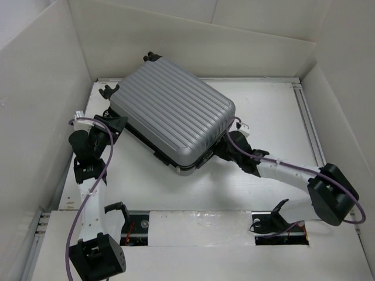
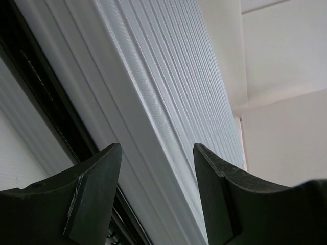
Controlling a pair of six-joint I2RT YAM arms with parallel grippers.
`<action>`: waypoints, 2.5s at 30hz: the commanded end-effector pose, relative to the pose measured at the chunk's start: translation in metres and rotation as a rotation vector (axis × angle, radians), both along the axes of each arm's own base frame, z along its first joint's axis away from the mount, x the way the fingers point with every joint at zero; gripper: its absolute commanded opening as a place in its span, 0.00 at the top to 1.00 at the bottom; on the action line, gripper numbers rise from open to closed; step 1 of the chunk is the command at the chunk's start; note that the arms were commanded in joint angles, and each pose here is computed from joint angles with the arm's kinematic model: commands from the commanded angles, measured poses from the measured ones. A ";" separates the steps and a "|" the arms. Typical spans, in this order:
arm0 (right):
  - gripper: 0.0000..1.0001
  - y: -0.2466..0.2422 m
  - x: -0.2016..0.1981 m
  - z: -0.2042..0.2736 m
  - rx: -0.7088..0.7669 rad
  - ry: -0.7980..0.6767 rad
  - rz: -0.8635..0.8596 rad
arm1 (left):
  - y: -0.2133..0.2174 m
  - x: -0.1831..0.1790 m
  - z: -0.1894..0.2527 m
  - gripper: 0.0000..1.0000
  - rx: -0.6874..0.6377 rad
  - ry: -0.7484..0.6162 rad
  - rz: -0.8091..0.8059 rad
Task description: Pack the luggage
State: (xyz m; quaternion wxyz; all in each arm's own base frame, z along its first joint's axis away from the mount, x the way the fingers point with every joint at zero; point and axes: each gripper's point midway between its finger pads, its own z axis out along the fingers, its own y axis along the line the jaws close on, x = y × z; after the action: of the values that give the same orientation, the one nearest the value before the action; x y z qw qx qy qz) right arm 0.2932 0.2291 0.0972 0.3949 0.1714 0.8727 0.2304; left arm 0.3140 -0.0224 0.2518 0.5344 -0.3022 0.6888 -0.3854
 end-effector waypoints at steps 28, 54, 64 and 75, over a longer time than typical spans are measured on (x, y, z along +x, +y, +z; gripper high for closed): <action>0.29 -0.147 0.008 0.100 0.045 -0.288 -0.053 | -0.001 -0.003 -0.045 0.21 -0.007 0.052 -0.012; 0.30 -0.061 -0.027 0.063 0.026 -0.414 0.383 | 0.011 0.068 -0.040 0.01 -0.311 0.051 -0.010; 0.33 -0.031 -0.036 0.072 0.052 -0.521 0.499 | 0.021 0.093 -0.042 0.07 -0.345 0.043 0.014; 0.26 -0.030 -0.065 0.086 0.175 -0.617 0.436 | 0.023 0.102 -0.027 0.04 -0.362 0.000 0.007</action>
State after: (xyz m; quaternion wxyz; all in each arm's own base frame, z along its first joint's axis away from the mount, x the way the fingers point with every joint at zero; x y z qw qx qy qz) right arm 0.2244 0.1969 0.1493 0.5176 -0.0773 0.7529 0.3991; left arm 0.4047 -0.0027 0.1901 0.4365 -0.4301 0.6247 -0.4839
